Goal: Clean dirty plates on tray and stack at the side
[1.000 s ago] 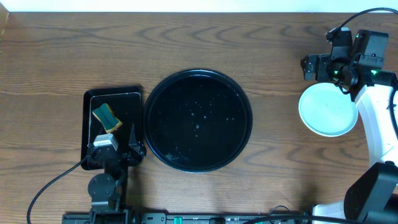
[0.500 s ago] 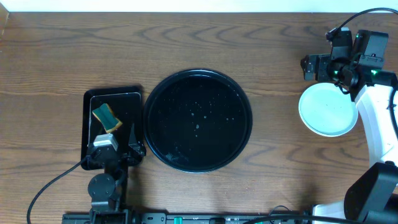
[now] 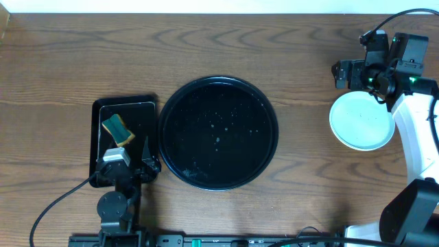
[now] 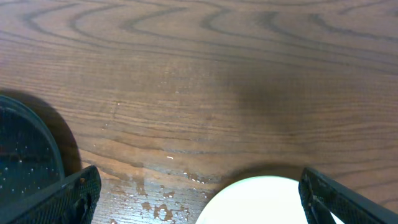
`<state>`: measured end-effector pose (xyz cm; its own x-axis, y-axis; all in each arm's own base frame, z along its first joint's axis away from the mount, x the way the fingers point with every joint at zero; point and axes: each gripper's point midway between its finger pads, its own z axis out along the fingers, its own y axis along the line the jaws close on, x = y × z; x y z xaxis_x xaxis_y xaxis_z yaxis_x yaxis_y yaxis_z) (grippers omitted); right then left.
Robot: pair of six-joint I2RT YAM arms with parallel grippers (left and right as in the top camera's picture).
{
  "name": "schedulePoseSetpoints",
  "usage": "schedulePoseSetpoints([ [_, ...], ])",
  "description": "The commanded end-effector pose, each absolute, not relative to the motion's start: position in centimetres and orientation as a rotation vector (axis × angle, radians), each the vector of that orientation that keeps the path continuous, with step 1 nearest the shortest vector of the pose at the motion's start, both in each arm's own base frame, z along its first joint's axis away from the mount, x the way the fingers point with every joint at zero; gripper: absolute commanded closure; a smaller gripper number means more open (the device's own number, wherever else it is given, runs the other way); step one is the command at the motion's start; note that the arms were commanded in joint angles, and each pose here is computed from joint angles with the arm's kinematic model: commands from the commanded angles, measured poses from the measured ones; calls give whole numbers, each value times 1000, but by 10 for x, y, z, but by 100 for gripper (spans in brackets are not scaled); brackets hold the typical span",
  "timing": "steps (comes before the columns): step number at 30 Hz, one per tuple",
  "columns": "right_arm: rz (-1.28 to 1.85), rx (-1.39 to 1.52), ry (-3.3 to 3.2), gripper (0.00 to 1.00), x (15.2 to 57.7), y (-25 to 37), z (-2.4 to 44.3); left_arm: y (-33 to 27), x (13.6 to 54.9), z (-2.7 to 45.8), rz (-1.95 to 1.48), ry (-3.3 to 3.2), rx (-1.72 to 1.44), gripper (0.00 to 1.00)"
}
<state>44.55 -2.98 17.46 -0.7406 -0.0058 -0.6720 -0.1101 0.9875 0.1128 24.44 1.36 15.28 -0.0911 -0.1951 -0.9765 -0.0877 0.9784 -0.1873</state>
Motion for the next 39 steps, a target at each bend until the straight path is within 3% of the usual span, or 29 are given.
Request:
schedulePoseSetpoints([
  [1,187,-94,2377,1,444,-29,184,22,243,136,-40,1710,-252,10],
  [15,187,-95,2377,1,443,-28,184,22,243,136,-41,1710,-252,9],
  [21,151,-120,2342,1,436,-28,204,22,243,136,-41,1710,-252,10],
  [29,15,-157,2132,1,412,-32,289,22,243,136,-41,1710,-252,10],
  [39,-44,-209,1805,1,333,-8,404,22,243,136,-40,1710,-252,10],
])
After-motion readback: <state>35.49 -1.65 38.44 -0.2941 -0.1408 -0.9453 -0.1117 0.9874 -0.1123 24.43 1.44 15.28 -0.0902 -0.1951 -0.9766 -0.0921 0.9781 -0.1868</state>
